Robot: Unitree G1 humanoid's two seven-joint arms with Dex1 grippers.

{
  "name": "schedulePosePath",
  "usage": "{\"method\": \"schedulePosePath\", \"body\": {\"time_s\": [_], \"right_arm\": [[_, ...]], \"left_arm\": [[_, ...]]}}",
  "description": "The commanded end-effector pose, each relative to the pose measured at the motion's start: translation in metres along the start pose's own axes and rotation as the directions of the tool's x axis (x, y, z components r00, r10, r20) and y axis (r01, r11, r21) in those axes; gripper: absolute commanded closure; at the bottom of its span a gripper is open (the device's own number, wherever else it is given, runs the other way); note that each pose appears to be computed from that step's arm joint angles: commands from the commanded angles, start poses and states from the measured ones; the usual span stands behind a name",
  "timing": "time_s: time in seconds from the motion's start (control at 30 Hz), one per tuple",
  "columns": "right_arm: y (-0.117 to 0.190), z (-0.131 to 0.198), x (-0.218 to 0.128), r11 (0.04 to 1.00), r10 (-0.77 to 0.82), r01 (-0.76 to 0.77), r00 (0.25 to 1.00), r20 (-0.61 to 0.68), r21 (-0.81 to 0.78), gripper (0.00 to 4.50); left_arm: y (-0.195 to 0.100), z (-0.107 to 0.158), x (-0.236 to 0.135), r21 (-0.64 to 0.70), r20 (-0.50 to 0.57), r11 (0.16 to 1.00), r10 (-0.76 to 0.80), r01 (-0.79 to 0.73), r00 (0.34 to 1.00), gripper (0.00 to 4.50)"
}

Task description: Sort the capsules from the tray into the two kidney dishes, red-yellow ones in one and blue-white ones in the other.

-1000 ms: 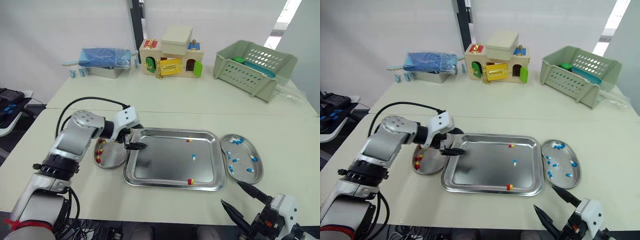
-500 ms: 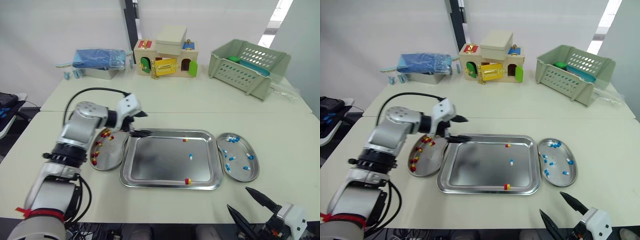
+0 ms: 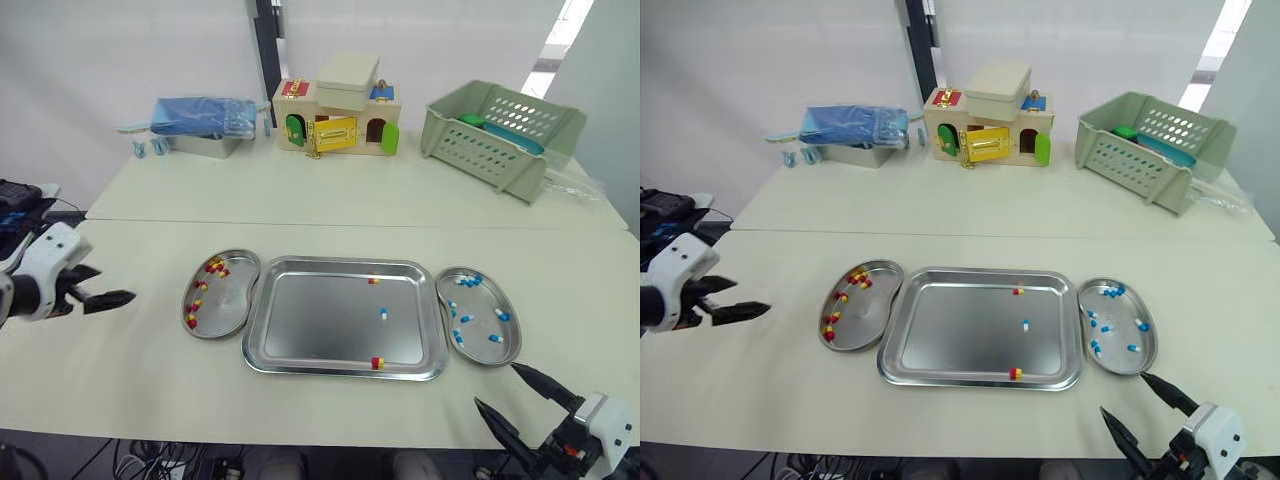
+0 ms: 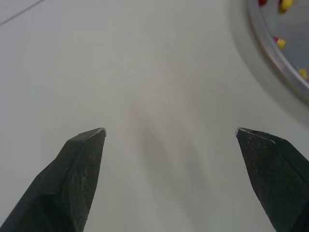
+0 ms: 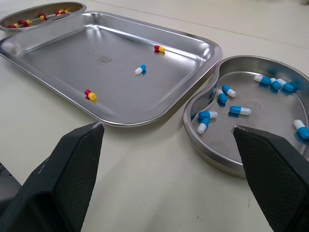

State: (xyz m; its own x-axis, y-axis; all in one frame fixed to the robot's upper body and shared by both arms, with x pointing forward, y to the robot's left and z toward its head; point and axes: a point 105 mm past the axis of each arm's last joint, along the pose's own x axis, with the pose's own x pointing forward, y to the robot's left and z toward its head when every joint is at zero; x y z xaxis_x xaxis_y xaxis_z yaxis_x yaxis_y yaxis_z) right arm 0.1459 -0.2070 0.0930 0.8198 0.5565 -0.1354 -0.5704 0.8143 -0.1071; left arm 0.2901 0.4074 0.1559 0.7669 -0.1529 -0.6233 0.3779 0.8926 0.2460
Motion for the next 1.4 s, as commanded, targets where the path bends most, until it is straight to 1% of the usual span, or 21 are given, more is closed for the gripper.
{"method": "schedulePosePath", "body": {"time_s": [0.03,0.2,0.47,0.57,0.67,0.77,0.93,1.03,1.1,1.17,1.2,1.3,1.4], "right_arm": [[-0.005,0.005,-0.001,1.000,0.005,-0.005,1.000,0.015,-0.019,0.00],[-0.005,0.003,0.002,1.000,0.021,-0.021,1.000,0.011,-0.020,0.00],[-0.003,0.003,0.004,0.999,0.029,-0.029,1.000,0.007,-0.018,0.00],[-0.003,0.004,0.005,0.999,0.037,-0.037,0.999,0.004,-0.018,0.00],[0.000,0.006,0.007,0.998,0.067,-0.067,0.998,0.004,-0.020,0.00],[0.005,0.008,0.010,0.995,0.100,-0.100,0.995,0.004,-0.027,0.00],[0.013,0.009,0.013,0.992,0.124,-0.124,0.992,0.015,-0.021,0.00],[0.022,0.007,0.014,0.990,0.139,-0.139,0.990,0.019,-0.004,0.00],[0.024,0.007,0.015,0.992,0.128,-0.128,0.991,0.028,-0.002,0.00],[0.025,0.007,0.016,0.993,0.120,-0.120,0.992,0.033,0.000,0.00],[0.025,0.007,0.016,0.993,0.114,-0.115,0.993,0.038,0.001,0.00],[0.029,0.005,0.020,0.994,0.103,-0.104,0.994,0.043,0.017,0.00],[0.033,0.006,0.026,0.995,0.097,-0.099,0.994,0.056,0.026,0.00]], "left_arm": [[0.024,0.002,-0.024,-0.004,0.027,0.994,0.106,-0.106,0.994,0.04],[0.029,-0.004,-0.027,-0.008,0.025,0.993,0.121,-0.121,0.992,0.04],[0.027,0.000,-0.020,-0.003,0.045,0.994,0.108,-0.108,0.993,0.04],[0.021,0.006,-0.013,0.006,0.066,0.997,0.077,-0.078,0.995,0.04],[0.006,0.020,0.001,0.050,0.097,0.999,0.004,-0.008,0.995,0.04],[-0.022,0.043,0.019,0.130,0.132,0.987,-0.112,0.095,0.985,0.04],[-0.076,0.096,0.044,0.295,0.209,0.925,-0.307,0.240,0.928,0.04],[-0.117,0.125,0.057,0.395,0.221,0.855,-0.445,0.337,0.868,0.04],[-0.157,0.146,0.064,0.476,0.224,0.777,-0.561,0.413,0.797,0.04],[-0.181,0.156,0.066,0.518,0.219,0.726,-0.624,0.453,0.750,0.04],[-0.190,0.159,0.067,0.530,0.213,0.706,-0.646,0.469,0.733,0.04],[-0.230,0.164,0.075,0.584,0.174,0.614,-0.733,0.531,0.657,0.04],[-0.256,0.169,0.085,0.616,0.153,0.561,-0.774,0.554,0.614,0.04]]}}
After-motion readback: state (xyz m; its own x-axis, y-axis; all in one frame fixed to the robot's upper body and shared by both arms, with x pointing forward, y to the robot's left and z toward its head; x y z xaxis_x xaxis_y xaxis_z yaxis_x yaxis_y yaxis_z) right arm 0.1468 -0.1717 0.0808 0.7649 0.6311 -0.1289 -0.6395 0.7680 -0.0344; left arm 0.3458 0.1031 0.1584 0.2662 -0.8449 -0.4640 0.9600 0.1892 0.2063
